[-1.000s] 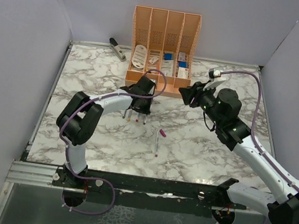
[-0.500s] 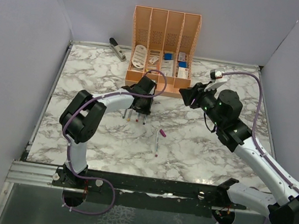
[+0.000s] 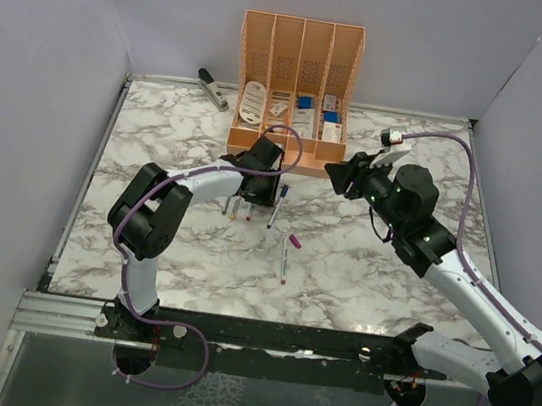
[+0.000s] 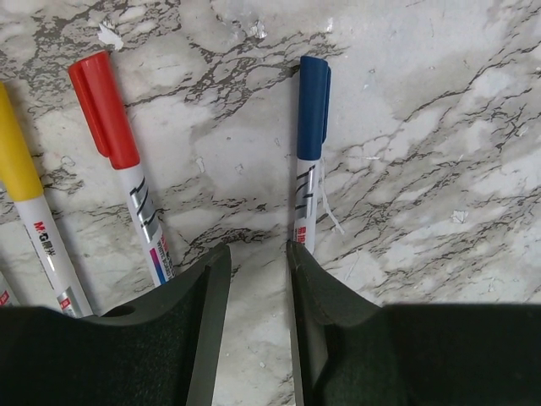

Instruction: Insert the pens into the pen caps

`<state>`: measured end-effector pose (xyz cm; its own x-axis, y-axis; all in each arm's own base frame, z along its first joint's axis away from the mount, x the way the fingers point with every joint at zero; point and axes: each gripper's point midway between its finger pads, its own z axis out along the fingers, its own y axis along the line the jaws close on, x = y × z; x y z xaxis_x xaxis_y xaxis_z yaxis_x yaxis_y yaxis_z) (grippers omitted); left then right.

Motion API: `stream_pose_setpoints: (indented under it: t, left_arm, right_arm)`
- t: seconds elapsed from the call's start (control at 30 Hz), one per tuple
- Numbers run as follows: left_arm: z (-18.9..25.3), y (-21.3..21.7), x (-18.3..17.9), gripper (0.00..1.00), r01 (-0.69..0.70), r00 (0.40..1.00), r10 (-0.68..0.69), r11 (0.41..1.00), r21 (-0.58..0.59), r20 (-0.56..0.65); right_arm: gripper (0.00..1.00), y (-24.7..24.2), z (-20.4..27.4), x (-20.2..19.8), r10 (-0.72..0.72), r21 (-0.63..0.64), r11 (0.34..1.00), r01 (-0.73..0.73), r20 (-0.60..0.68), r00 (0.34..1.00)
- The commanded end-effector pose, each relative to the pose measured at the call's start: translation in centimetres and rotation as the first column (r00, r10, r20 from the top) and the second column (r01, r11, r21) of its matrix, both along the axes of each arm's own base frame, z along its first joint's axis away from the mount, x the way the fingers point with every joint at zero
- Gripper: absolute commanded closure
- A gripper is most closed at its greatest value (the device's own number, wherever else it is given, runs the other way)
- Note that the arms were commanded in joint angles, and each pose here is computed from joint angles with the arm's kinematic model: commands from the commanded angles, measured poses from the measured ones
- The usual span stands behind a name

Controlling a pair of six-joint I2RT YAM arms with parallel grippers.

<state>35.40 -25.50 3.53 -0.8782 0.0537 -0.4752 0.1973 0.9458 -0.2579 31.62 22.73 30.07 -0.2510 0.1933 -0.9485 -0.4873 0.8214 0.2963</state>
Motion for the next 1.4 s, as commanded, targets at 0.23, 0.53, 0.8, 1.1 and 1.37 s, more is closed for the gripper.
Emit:
stream_pose_setpoints:
  t: [0.23,0.53,0.8,1.1,1.37]
  left_arm:
    - [3.4,-0.9,1.7,0.64,0.001,0.997,0.003,0.999,-0.053,0.078]
    - [1.8,-2.2,1.4,0.57,0.050,0.998,-0.047,0.996,-0.079,0.044]
    - [0.8,-3.2,1.5,0.50,0.077,0.997,-0.075,0.994,-0.077,0.030]
    - [-0.9,-2.3,2.2,0.50,0.056,0.998,-0.059,0.997,0.062,0.036]
    - [-2.2,-0.6,1.9,0.69,0.031,0.999,-0.036,0.983,0.179,0.025]
  right_arm:
    - [0.61,-1.3,-2.1,0.0,-0.061,-0.044,0.997,0.059,-0.051,0.997]
    - [0.61,-1.1,-2.2,-0.3,-0.046,-0.036,0.998,0.044,-0.047,0.998]
    - [0.61,-0.9,-2.0,-0.3,-0.038,-0.026,0.999,0.038,-0.037,0.999]
    - [0.61,-0.9,-1.7,-0.2,-0.035,-0.019,0.999,0.035,-0.027,0.999]
    - [0.61,-1.0,-1.5,-0.3,-0.043,-0.015,0.999,0.043,-0.022,0.999]
